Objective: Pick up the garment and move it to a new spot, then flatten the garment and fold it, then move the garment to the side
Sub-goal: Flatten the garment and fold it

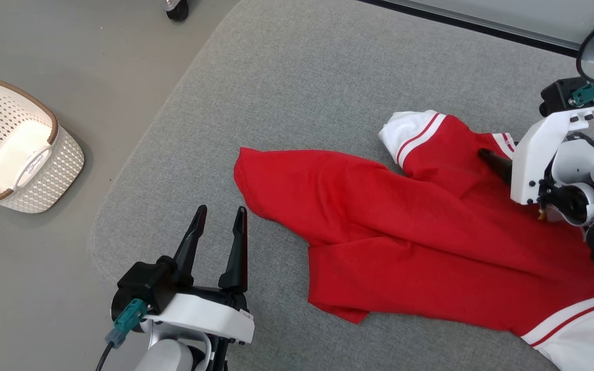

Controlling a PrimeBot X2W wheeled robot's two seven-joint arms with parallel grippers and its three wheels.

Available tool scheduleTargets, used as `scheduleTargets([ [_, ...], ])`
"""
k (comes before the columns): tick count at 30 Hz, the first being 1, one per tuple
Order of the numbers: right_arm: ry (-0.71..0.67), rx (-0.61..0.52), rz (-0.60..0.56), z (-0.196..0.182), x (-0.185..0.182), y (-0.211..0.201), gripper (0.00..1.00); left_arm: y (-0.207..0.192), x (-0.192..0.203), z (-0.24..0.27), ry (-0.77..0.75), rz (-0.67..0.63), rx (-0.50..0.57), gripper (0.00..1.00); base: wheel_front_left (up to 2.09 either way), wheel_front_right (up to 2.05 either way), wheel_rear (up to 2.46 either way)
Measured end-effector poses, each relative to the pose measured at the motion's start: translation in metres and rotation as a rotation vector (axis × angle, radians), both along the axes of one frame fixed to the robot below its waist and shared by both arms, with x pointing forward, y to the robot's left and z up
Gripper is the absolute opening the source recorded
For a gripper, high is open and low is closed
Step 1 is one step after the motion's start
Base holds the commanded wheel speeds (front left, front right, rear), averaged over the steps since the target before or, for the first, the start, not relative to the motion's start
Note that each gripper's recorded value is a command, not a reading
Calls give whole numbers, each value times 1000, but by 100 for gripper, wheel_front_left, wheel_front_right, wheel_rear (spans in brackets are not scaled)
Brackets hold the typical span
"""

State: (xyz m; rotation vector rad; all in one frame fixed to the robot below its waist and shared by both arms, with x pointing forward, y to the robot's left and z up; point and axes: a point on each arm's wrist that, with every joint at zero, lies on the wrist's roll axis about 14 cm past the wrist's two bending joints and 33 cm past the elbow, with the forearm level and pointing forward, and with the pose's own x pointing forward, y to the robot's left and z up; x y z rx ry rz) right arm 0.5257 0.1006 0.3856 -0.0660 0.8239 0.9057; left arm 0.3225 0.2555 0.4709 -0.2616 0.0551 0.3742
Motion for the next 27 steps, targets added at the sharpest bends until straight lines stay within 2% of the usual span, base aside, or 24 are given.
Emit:
scheduleTargets([
  [1, 11, -9, 2, -1, -1, 0, 93, 0, -1, -1, 0, 0, -2, 100, 0, 0, 0],
  [2, 20, -13, 8, -1, -4, 1, 51, -1, -1, -1, 0, 1, -3, 100, 0, 0, 0],
  [3, 24, -11, 14, 0, -6, 3, 0, -1, -1, -1, -2, -1, -5, 100, 0, 0, 0],
  [7, -11, 15, 11, 7, -5, 4, 0, -2, -2, -1, -6, -9, -5, 100, 0, 0, 0],
  [14, -189, 122, -115, 44, 16, -17, 0, -9, 2, 7, -38, -58, 8, 100, 0, 0, 0],
  [23, -331, 118, -426, 78, 61, -131, 0, -46, 31, 15, -81, -212, 10, 100, 0, 0, 0],
  [27, -372, 85, -511, 76, 85, -170, 0, -55, 43, 6, -57, -246, 6, 100, 0, 0, 0],
])
